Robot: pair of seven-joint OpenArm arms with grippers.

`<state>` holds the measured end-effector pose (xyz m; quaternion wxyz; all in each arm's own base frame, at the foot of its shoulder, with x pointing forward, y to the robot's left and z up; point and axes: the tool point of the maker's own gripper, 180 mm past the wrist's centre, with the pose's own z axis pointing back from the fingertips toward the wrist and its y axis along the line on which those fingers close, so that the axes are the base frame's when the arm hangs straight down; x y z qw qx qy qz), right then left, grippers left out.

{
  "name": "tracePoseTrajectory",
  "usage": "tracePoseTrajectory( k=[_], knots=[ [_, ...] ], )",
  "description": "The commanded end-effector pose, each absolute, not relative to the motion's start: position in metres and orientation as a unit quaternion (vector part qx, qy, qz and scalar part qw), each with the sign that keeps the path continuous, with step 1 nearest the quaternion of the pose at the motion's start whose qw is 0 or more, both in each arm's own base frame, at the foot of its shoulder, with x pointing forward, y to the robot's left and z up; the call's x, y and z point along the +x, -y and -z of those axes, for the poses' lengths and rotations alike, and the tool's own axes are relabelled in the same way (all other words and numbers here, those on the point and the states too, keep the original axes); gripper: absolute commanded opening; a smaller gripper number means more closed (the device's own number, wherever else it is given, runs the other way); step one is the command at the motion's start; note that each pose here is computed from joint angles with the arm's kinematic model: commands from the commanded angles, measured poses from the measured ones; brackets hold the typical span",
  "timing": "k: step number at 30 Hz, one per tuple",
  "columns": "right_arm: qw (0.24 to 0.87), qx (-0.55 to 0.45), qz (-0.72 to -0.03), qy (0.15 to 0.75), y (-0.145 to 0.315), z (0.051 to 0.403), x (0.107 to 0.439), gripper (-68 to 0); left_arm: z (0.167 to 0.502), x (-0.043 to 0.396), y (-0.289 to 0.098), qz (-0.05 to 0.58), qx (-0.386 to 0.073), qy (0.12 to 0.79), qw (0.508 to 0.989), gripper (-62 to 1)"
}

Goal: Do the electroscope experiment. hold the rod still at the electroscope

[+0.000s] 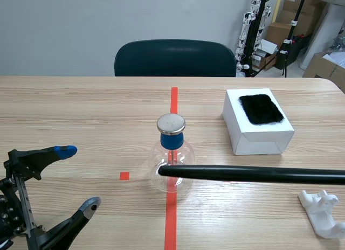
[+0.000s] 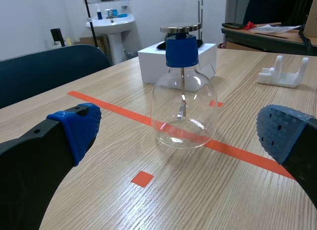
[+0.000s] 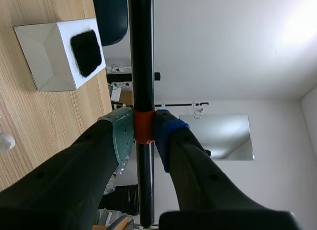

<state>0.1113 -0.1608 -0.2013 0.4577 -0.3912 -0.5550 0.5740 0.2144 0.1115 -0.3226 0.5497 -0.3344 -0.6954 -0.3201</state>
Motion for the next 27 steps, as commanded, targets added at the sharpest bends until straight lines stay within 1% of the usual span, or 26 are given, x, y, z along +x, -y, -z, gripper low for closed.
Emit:
tracePoseTrajectory(
  k=[1, 27],
  knots=[
    [0.446, -0.407, -0.568, 0.559, 0.1633, 0.1927, 0.1113, -66.9, 0.3121, 0.2183, -0.1149, 0.318, -0.334, 0.708, 0.535, 1.4],
    [0.447, -0.408, -0.568, 0.558, 0.1636, 0.1929, 0.1114, -66.9, 0.3121, 0.2183, -0.1149, 0.318, -0.334, 0.708, 0.535, 1.4]
  ],
)
